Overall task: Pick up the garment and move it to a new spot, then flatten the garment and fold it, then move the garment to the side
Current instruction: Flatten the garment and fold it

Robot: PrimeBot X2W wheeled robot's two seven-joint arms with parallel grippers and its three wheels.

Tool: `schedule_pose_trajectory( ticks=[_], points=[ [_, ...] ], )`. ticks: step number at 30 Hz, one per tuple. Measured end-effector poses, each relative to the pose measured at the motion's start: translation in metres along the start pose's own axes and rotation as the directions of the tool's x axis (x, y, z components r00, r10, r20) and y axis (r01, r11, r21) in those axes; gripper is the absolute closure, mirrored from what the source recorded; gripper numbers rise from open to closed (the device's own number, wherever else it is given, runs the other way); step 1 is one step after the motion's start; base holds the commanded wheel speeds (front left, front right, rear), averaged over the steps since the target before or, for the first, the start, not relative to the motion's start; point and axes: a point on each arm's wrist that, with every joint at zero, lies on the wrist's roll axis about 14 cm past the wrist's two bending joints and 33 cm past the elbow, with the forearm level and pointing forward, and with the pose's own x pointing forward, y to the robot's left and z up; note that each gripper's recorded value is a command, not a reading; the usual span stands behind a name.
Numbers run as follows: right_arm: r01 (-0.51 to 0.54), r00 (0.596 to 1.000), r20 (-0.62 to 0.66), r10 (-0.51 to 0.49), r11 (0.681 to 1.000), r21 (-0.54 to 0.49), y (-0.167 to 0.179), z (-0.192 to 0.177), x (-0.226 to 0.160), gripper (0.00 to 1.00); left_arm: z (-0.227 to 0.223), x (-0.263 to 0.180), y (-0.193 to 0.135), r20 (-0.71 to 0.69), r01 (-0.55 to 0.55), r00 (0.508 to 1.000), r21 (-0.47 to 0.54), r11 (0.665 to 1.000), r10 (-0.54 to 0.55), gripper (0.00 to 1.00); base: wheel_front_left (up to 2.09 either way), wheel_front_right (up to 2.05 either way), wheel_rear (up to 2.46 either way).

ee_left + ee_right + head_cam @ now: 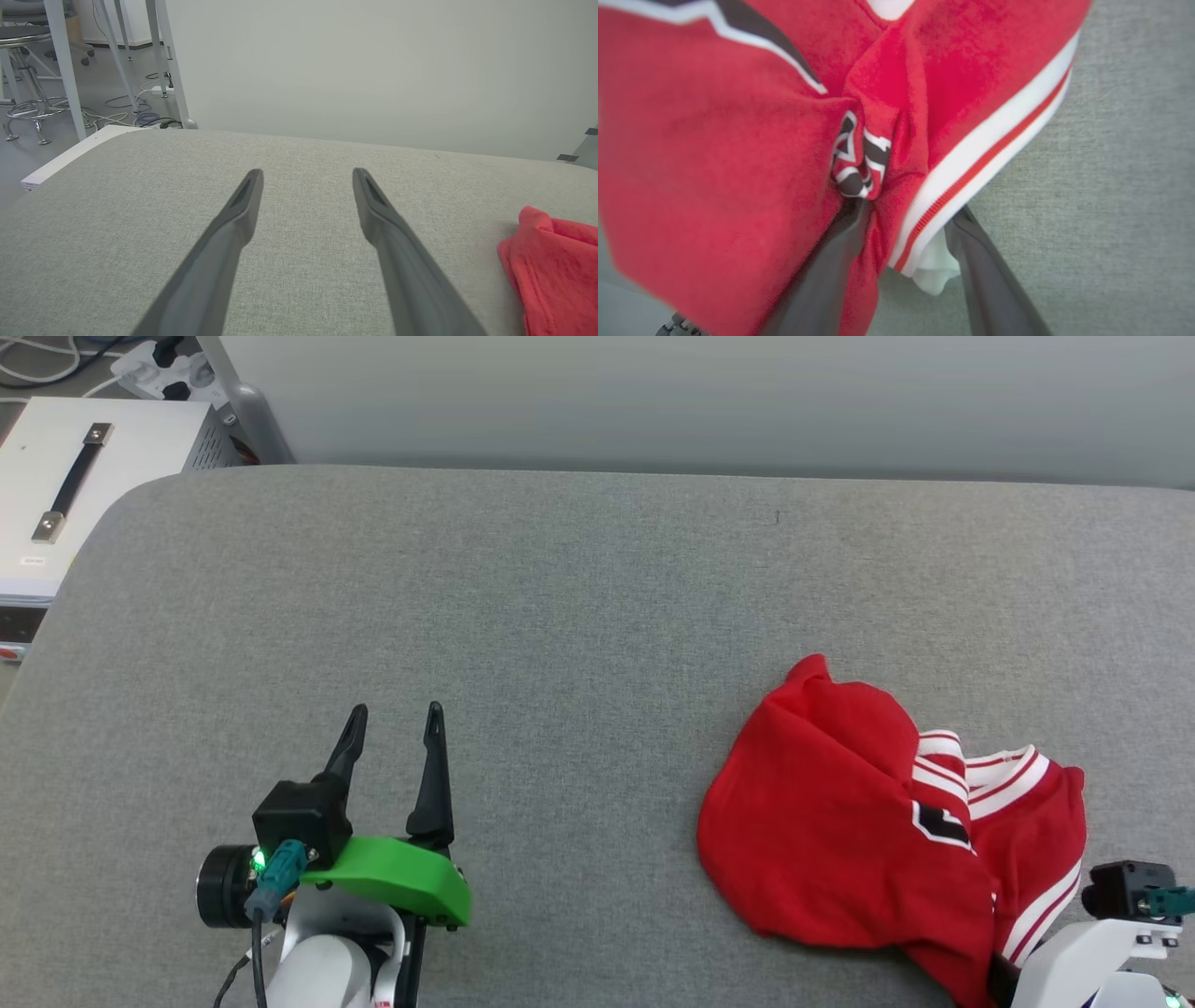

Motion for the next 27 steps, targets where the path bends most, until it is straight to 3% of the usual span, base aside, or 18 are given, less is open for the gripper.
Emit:
schedule_pose_trajectory(
  ticks=[5,11,14,18,23,27],
  points=[
    [0.047,0.972,0.232,-0.043,0.999,-0.012,-0.006,0.044,-0.006,0.0,0.001,-0.004,0.003,-0.002,-0.011,1.0,-0.003,1.0,0.011,0.0,0.0,0.0,0.0],
    [0.08,0.879,0.474,-0.052,0.996,-0.037,-0.002,0.09,-0.022,0.0,0.004,-0.011,0.006,-0.003,-0.021,1.0,-0.004,1.0,0.021,0.0,0.0,0.0,0.0],
    [0.092,0.828,0.558,-0.042,0.994,-0.061,0.003,0.105,-0.033,0.0,0.007,-0.014,0.007,0.0,-0.022,1.0,0.001,1.0,0.022,0.0,0.0,0.0,0.0],
    [0.087,0.792,0.611,-0.02,0.993,-0.08,0.013,0.114,-0.042,0.0,0.008,-0.015,0.004,-0.017,-0.002,1.0,0.013,1.0,0.002,0.0,0.0,0.0,0.0],
    [0.09,0.763,0.646,-0.01,0.992,-0.091,0.017,0.122,-0.05,0.0,0.002,-0.007,-0.029,-0.076,0.122,0.99,0.013,0.992,-0.12,0.0,0.0,0.0,0.0],
    [0.09,0.736,0.677,0.002,0.991,-0.101,0.021,0.133,-0.053,0.0,0.006,0.012,-0.077,-0.105,0.281,0.955,0.006,0.96,-0.279,0.0,0.0,0.0,0.0]
  ],
)
